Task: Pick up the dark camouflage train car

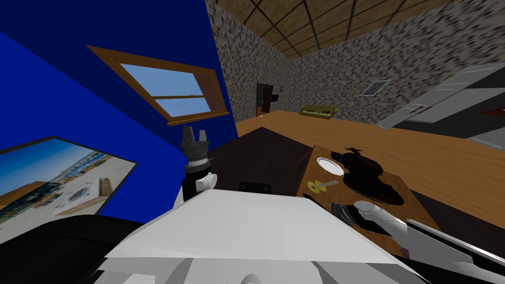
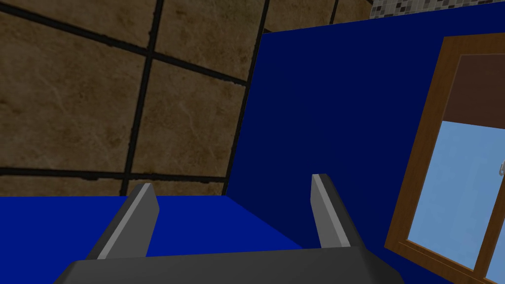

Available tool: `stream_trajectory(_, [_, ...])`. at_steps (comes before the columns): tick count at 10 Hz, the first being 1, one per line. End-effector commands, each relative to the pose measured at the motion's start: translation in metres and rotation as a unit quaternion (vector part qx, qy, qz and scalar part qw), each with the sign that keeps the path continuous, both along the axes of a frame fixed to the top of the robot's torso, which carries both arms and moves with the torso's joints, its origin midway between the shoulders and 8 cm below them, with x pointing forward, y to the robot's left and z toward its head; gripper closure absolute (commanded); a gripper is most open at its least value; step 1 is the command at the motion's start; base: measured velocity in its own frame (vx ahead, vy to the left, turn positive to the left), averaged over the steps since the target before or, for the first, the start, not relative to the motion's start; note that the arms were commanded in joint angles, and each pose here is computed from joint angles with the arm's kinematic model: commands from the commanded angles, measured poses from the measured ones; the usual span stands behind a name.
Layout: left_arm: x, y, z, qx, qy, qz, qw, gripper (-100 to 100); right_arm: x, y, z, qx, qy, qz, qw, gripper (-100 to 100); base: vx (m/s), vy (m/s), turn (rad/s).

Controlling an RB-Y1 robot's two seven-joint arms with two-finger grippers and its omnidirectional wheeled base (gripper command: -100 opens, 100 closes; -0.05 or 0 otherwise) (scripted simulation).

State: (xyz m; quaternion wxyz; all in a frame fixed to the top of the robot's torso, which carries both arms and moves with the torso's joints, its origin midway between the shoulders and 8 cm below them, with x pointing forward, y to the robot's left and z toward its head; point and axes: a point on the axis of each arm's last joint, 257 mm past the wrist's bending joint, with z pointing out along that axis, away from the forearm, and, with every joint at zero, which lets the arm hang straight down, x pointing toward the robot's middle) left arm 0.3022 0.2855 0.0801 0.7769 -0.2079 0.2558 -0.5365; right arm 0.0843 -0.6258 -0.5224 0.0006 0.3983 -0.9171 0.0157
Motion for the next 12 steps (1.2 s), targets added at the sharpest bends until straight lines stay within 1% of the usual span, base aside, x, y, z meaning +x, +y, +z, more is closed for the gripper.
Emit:
stream_trajectory(1, [0.000,0.000,0.000,0.000,0.000,0.000,1.0000,0,0.000,-0.003,0.001,-0.009,0.002,-0.001,1.0000,-100,-0.013,-0.030,0.006])
stream_trajectory(2, [0.000,0.000,0.000,0.000,0.000,0.000,1.0000,0,0.005,0.005,-0.002,0.000,-0.002,-0.006,1.0000,-100,-0.006,-0.015,0.001])
stream_trajectory(3, [0.000,0.000,0.000,0.000,0.000,0.000,1.0000,0,0.009,0.011,-0.003,0.006,-0.004,-0.004,1.0000,-100,0.000,0.000,0.000])
stream_trajectory(4, [0.000,0.000,0.000,0.000,0.000,0.000,1.0000,0,0.004,0.000,-0.001,-0.015,0.003,0.002,0.9999,-100,-0.013,-0.024,0.008])
stream_trajectory(5, [0.000,0.000,0.000,0.000,0.000,0.000,1.0000,0,0.009,0.008,-0.004,-0.006,0.000,-0.004,1.0000,-100,-0.013,-0.034,0.007])
stream_trajectory(6, [0.000,0.000,0.000,0.000,0.000,0.000,1.0000,0,0.014,0.018,-0.006,0.004,-0.004,-0.003,1.0000,-100,-0.004,-0.020,0.000])
stream_trajectory(7, [0.000,0.000,0.000,0.000,0.000,0.000,1.0000,0,0.018,0.025,-0.009,0.002,-0.004,0.003,1.0000,-100,-0.006,-0.037,0.005])
stream_trajectory(8, [0.000,0.000,0.000,0.000,0.000,0.000,1.0000,0,0.016,0.023,-0.009,-0.008,-0.002,0.011,0.9999,-100,-0.029,-0.063,0.020])
stream_trajectory(9, [0.000,0.000,0.000,0.000,0.000,0.000,1.0000,0,0.020,0.034,-0.012,0.003,-0.005,0.002,1.0000,-100,-0.026,-0.053,0.007])
stream_trajectory(10, [0.000,0.000,0.000,0.000,0.000,0.000,1.0000,0,0.020,0.034,-0.012,0.003,-0.005,-0.003,1.0000,-100,-0.007,-0.022,-0.001])
stream_trajectory(11, [0.000,0.000,0.000,0.000,0.000,0.000,1.0000,0,0.018,0.036,-0.013,-0.004,-0.003,0.004,1.0000,-100,-0.008,-0.032,0.003])
stream_trajectory(12, [0.000,0.000,0.000,0.000,0.000,0.000,1.0000,0,0.021,0.045,-0.015,0.005,-0.006,-0.004,1.0000,-100,-0.011,-0.033,0.008])
